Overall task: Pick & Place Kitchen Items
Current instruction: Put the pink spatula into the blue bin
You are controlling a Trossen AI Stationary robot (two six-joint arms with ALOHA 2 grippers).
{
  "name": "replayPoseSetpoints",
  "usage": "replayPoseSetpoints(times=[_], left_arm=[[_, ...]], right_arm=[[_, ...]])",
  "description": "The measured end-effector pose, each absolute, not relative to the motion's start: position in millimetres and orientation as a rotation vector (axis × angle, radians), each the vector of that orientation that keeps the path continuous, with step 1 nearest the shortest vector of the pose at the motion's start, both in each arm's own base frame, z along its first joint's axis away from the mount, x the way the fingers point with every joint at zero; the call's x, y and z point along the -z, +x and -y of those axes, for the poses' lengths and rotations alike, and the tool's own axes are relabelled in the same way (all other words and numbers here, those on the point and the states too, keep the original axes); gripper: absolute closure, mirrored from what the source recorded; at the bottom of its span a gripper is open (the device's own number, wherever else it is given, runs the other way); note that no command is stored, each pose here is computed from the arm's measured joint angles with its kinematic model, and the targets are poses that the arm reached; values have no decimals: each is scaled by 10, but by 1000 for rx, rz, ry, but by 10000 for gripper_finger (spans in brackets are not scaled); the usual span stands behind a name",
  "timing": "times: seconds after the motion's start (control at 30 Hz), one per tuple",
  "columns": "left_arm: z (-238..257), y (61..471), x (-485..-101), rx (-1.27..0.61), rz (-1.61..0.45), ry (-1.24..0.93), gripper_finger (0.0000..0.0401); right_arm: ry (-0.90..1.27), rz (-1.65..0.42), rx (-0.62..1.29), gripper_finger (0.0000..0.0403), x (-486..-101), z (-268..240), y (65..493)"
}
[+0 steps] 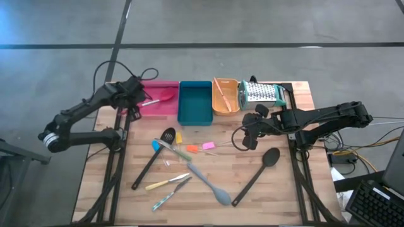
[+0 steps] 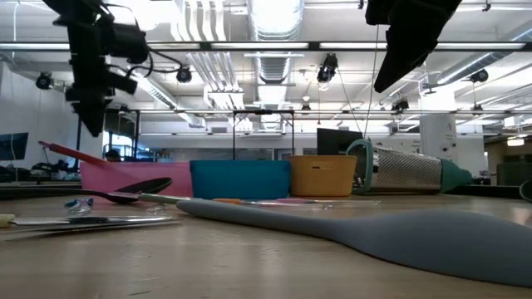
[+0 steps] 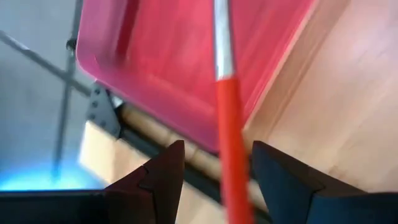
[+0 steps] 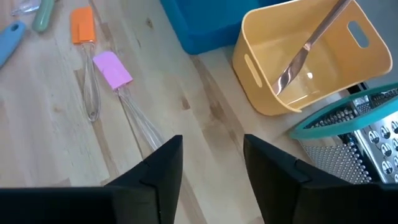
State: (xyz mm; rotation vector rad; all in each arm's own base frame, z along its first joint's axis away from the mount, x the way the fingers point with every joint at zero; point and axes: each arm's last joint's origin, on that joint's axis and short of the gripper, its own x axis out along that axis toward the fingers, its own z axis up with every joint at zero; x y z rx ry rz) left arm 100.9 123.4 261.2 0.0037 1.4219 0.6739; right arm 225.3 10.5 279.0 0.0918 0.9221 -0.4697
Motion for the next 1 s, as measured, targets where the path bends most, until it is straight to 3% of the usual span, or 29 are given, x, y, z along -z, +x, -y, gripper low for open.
replayPoseSetpoints(times=[0.5,1.0], left_arm=[[-1103,1280,-3133,-318,-868,-420,208],[-261,1653,-3302,-75,-777,-204,226]], right_arm=[[92,-922,470,271,-2790,-105,2253],[98,-920,473,313,-2791,-105,2253]])
